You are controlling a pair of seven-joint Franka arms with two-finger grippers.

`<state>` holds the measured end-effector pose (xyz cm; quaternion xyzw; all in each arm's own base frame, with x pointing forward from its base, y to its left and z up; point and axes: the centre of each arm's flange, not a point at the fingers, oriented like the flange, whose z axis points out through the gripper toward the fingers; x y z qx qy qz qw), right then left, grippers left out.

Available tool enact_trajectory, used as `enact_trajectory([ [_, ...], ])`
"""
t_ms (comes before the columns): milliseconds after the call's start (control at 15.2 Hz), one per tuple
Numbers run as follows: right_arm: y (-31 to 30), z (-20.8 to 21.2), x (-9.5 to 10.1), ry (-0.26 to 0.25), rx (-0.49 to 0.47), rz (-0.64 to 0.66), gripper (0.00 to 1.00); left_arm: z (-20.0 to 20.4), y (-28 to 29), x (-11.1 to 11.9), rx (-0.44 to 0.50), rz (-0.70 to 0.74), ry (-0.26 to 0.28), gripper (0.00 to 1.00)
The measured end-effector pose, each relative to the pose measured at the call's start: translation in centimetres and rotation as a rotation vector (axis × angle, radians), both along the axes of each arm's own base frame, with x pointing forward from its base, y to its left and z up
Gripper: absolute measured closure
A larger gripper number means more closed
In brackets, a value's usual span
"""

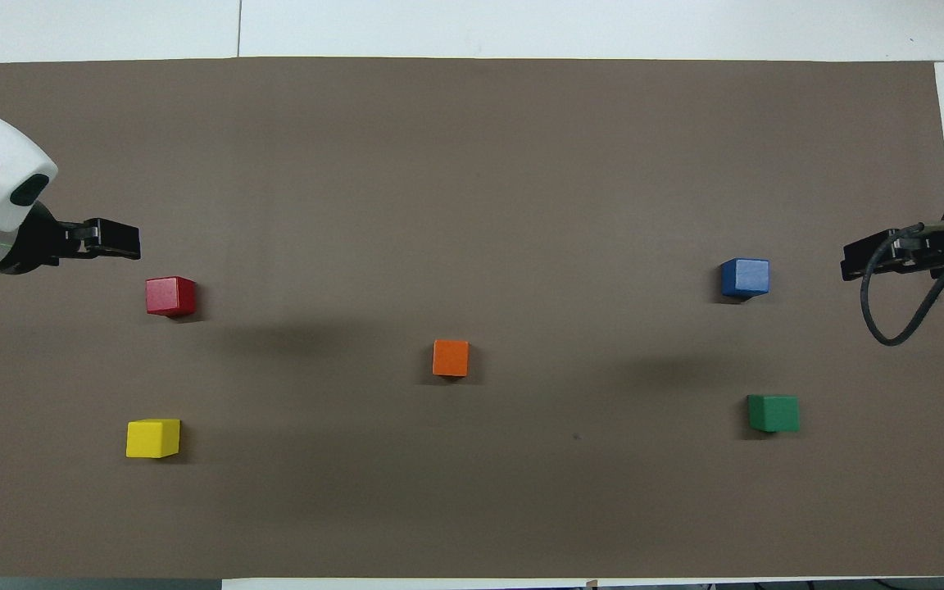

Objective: Transfer red block to right arm and stack on blue block
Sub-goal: 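Reach the left gripper down to the red cube and close on it, then lift the red cube with the left gripper while the right gripper approaches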

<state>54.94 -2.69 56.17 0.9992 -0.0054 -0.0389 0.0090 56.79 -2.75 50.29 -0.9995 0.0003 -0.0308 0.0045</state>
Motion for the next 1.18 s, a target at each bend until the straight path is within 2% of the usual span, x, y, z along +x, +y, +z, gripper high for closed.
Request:
enact_trajectory([
  [460, -0.4, 0.0, -0.1, 0.002, 0.001, -0.002, 0.0, -10.9, 1.4, 0.6, 0.0, 0.01, -0.009, 0.0],
  [657, 0.1, 0.0, 0.2, -0.035, 0.04, 0.054, 0.0, -14.5, 1.9, 0.2, -0.001, 0.018, -0.012, 0.0],
  [920, 1.4, -1.6, 0.3, -0.053, 0.288, 0.104, 0.0, -16.3, 3.0, -0.2, -0.001, 0.034, 0.0, 0.0],
  [1182, 2.4, -5.5, 0.7, -0.045, 0.675, 0.035, 0.0, -17.7, 2.9, -0.2, 0.0, 0.033, 0.02, 0.0],
])
